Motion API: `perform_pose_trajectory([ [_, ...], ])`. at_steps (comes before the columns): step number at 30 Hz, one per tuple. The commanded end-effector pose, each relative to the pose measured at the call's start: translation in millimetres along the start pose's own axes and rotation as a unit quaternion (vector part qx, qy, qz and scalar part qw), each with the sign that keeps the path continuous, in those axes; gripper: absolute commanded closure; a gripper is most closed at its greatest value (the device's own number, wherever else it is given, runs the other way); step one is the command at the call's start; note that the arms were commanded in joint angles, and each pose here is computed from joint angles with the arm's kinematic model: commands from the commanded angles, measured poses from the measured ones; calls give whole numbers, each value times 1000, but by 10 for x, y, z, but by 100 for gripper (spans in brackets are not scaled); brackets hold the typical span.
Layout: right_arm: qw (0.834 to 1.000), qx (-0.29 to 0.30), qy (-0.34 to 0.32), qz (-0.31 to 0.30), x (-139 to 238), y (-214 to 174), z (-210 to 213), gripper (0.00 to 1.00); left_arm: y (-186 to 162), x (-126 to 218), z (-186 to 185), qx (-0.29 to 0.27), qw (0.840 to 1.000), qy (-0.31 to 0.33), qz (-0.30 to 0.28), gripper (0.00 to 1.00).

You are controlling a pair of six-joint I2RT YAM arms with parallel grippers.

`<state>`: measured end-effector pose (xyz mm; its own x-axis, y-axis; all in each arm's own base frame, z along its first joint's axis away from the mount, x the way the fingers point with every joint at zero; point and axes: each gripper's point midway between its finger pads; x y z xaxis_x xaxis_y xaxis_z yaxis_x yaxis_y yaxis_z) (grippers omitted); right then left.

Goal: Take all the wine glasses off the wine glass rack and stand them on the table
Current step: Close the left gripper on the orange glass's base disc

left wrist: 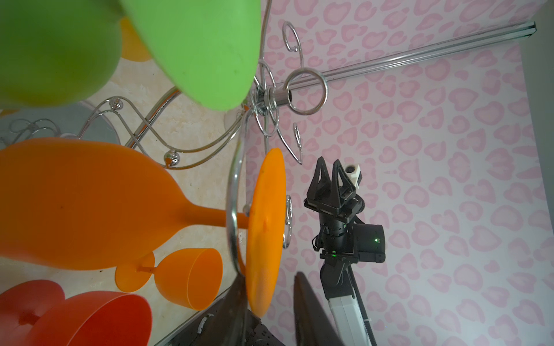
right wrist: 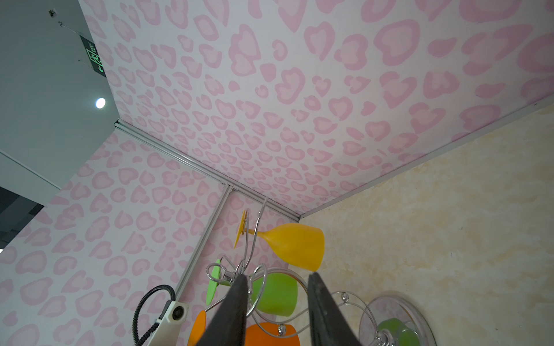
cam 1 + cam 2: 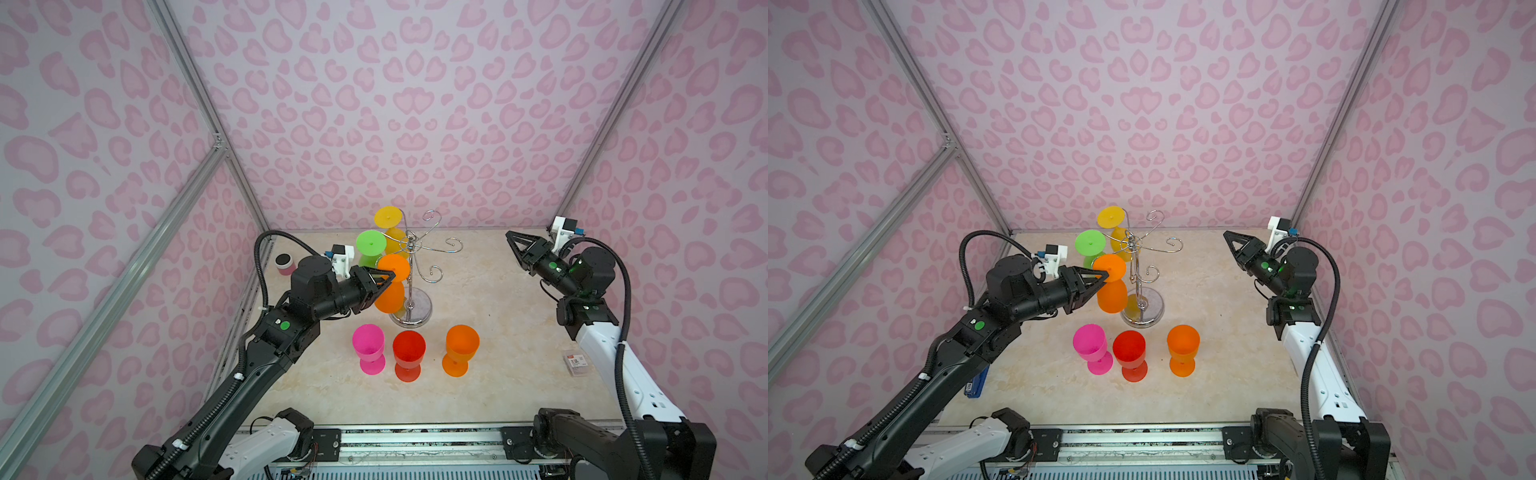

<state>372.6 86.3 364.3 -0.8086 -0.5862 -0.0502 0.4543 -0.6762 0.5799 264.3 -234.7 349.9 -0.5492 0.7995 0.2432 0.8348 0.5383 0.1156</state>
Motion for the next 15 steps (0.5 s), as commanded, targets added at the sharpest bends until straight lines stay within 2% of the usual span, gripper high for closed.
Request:
perform_pose_trajectory([
  [1,1000,8,11,-6,23,27,48,65,36,7,-63,-2,1000,-10,-9,71],
  [15,1000,4,13,-12,64,48,16,65,56,25,-163,-7,1000,-18,-13,71],
])
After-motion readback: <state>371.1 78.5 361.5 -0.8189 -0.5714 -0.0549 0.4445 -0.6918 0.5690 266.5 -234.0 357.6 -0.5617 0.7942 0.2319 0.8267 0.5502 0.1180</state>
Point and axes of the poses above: each gripper's point midway between its finger pads, its own x axis back along the fingers, its own z axis along the line the jaws close on, y = z × x, and after that the axes turned 6 degrees about x, right-handed
